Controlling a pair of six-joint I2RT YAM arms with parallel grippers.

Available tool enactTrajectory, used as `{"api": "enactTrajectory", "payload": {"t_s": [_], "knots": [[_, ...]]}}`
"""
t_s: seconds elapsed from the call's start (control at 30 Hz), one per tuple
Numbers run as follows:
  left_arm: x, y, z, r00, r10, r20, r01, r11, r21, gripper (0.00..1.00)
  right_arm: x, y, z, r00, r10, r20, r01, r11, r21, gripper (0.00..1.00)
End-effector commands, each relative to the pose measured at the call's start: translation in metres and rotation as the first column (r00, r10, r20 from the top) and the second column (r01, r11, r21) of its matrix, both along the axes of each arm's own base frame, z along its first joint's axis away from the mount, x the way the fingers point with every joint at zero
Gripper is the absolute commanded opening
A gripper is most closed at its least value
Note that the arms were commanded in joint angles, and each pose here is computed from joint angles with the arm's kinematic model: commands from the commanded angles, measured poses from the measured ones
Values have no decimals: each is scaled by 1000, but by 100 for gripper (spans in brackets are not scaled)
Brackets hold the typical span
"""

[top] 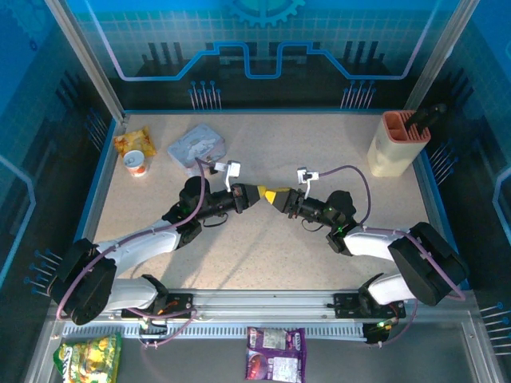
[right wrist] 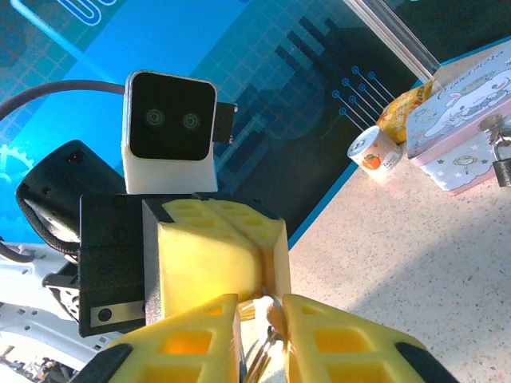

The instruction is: Unlock a padlock with a key

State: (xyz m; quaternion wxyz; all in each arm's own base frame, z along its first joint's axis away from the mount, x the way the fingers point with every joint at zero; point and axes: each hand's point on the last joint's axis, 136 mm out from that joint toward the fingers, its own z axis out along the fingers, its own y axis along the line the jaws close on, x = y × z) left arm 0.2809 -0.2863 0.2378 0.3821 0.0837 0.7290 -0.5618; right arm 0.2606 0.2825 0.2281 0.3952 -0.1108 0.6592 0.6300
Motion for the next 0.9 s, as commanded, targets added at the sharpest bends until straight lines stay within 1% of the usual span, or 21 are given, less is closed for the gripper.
{"api": "enactTrajectory", "payload": {"t_s": [0.0,0.3,0.47,0.57,0.77,0.87], "knots": [[4,-3,20,999,-5,51,7,1000,-30,0,-7,7,16,998,40,56,-40,999,7,19],[4,-5,20,999,-13,52,15,999,-29,0,-7,7,17,998,39,53,-39,999,-3,12],[6,-5,22,999,-12,53,14,999,-34,0,-7,6,18,998,31,49,-32,999,4,11],[6,-6,23,998,-14,55,16,999,-36,0,-5,5,19,999,22,44,-22,1000,5,8],[7,-5,22,998,-8,54,10,999,-30,4,-2,0,17,999,-10,36,11,1000,-9,2],[7,-4,21,999,-2,51,3,1000,-28,12,-1,-2,16,999,-24,32,25,999,-26,0]]}}
